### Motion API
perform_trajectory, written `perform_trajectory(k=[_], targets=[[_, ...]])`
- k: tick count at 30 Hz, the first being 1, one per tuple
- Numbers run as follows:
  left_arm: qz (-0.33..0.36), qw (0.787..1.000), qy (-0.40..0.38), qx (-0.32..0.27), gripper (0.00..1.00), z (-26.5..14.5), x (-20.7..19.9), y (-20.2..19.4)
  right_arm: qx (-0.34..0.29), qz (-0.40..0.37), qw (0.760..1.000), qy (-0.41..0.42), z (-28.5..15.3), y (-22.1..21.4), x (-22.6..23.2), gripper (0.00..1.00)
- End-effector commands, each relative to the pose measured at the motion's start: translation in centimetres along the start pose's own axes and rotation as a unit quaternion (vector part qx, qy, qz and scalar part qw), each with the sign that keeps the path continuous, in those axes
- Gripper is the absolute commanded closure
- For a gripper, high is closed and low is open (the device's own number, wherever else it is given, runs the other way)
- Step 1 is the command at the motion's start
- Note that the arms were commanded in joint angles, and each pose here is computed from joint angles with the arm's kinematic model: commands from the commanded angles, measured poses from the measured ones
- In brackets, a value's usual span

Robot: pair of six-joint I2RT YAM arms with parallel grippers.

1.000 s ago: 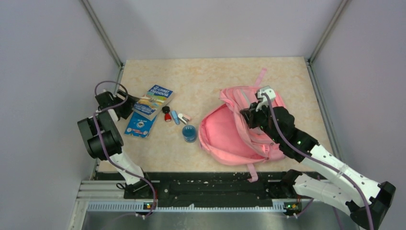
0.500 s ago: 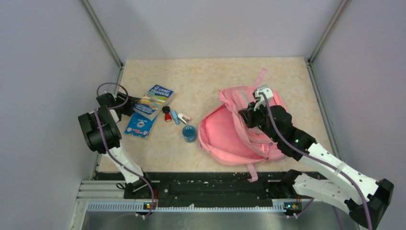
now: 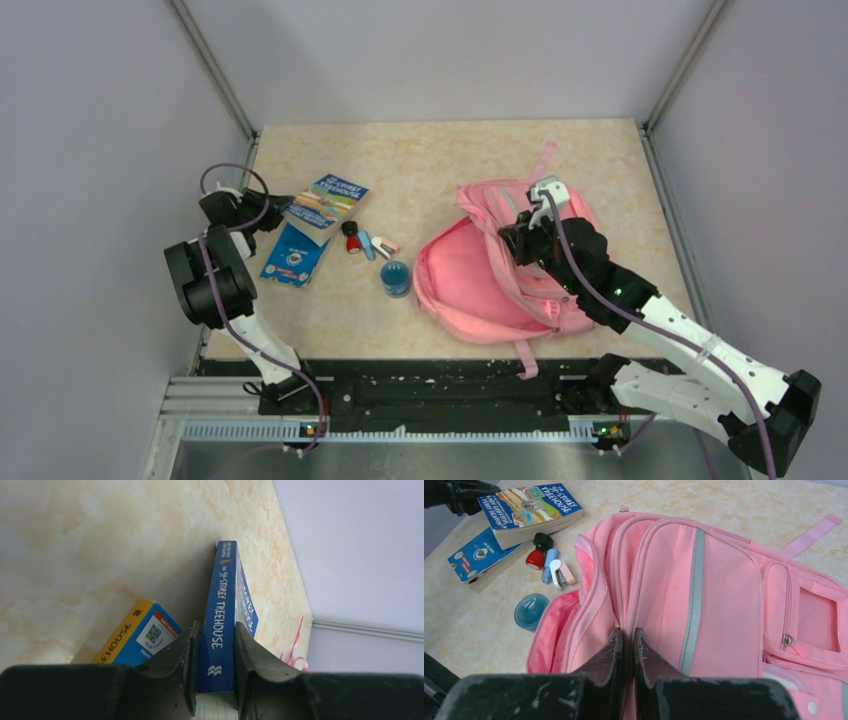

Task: Pack the student bag
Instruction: Pick up the book from the center of the board.

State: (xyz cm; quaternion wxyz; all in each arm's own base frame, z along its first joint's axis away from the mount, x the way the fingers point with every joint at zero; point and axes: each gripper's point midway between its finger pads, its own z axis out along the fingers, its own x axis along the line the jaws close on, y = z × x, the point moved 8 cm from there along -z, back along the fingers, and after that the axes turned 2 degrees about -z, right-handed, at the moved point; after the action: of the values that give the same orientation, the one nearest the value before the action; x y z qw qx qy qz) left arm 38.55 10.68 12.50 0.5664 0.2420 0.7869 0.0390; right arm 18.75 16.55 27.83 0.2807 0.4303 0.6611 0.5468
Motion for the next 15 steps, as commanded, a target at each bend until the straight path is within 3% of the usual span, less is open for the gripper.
perform_trajectory(k=[1, 15], targets=[[0.018, 0.999, -0.014, -0.049, 1.0, -1.7, -1.8, 0.8, -0.11, 0.023, 0.994, 0.004, -1.0, 5.9, 0.4, 1.0], [0.053, 0.99, -0.078, -0.102, 1.0, -7.1, -8.7, 1.0, -0.115, 0.024, 0.993, -0.009, -1.4, 6.0, 0.0, 1.0]])
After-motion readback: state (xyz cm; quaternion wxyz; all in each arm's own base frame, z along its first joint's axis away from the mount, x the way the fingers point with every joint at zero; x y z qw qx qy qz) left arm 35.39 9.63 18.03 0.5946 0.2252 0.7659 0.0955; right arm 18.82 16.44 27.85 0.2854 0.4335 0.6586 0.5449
